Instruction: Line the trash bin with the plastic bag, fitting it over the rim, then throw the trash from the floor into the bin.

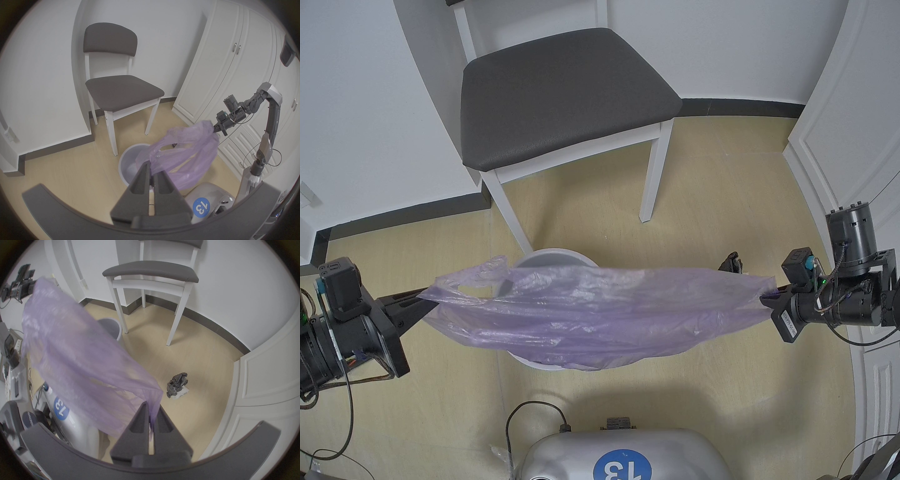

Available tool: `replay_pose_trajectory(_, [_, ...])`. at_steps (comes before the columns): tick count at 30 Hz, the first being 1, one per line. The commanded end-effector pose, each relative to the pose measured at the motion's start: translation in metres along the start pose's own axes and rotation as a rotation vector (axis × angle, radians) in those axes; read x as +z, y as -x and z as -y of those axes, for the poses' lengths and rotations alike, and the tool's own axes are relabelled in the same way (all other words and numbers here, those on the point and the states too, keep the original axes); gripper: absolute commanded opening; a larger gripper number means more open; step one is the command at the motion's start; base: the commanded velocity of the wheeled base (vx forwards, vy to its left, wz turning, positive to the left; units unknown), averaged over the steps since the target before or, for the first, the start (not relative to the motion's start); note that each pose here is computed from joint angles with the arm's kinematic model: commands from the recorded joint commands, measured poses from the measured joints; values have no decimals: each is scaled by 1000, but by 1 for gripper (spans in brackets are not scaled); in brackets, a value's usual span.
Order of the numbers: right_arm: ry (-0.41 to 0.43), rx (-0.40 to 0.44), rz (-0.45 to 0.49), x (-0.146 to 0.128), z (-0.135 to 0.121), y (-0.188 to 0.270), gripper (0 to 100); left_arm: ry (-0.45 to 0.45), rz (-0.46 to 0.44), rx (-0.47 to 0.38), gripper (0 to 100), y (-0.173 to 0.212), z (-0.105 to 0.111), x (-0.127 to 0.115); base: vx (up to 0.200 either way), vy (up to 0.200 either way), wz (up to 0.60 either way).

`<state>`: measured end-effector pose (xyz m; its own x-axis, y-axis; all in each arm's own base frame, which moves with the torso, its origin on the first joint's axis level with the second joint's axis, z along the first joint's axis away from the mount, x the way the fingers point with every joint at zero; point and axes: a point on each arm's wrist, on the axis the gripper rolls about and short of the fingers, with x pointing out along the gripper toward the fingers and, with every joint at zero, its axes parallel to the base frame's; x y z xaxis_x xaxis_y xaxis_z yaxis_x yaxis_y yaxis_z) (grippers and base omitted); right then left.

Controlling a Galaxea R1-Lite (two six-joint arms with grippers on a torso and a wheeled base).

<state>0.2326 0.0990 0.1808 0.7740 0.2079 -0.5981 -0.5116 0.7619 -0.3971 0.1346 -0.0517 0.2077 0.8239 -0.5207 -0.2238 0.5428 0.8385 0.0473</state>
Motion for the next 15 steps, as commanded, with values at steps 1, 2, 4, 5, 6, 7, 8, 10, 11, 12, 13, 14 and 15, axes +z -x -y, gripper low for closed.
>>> replay_pose_trajectory(1, [17,-2,-33,-5,0,-6,0,8,-7,6,0,1,-1,-4,0,0,0])
replay_pose_trajectory(2, [23,-3,-38,-6,-1,-6,0,8,-5,9,0,1,-1,-4,0,0,0])
replay_pose_trajectory(4, [47,-1,-47,-9,-1,-6,0,11,-6,18,0,0,-3,-6,0,0,0])
replay_pose_trajectory(5, [63,2,-52,-11,-2,-6,0,13,-9,21,0,0,-4,-7,0,0,0])
replay_pose_trajectory(6, [75,5,-57,-12,-3,-6,0,14,-7,21,0,0,-5,-8,0,0,0])
replay_pose_trajectory(7, [75,5,-57,-12,-3,-6,0,14,-7,21,0,0,-5,-8,0,0,0])
replay_pose_trajectory(8, [88,7,-61,-15,-4,-5,0,17,-8,19,0,-1,-6,-10,0,0,0])
replay_pose_trajectory(10, [90,9,-66,-16,-5,-5,0,19,-8,15,0,-1,-7,-11,0,0,0])
replay_pose_trajectory(11, [91,9,-66,-16,-5,-5,0,20,-9,12,0,-1,-7,-12,0,0,0])
replay_pose_trajectory(12, [90,10,-67,-16,-5,-5,0,21,-11,9,0,-2,-7,-12,0,0,0])
replay_pose_trajectory(13, [91,9,-66,-16,-5,-5,0,20,-9,9,0,-2,-7,-12,0,0,0])
replay_pose_trajectory(14, [91,9,-66,-16,-5,-5,0,20,-9,9,0,-2,-7,-12,0,0,0])
replay_pose_trajectory(15, [93,8,-63,-15,-4,-5,0,20,-10,6,0,-2,-7,-12,0,0,0])
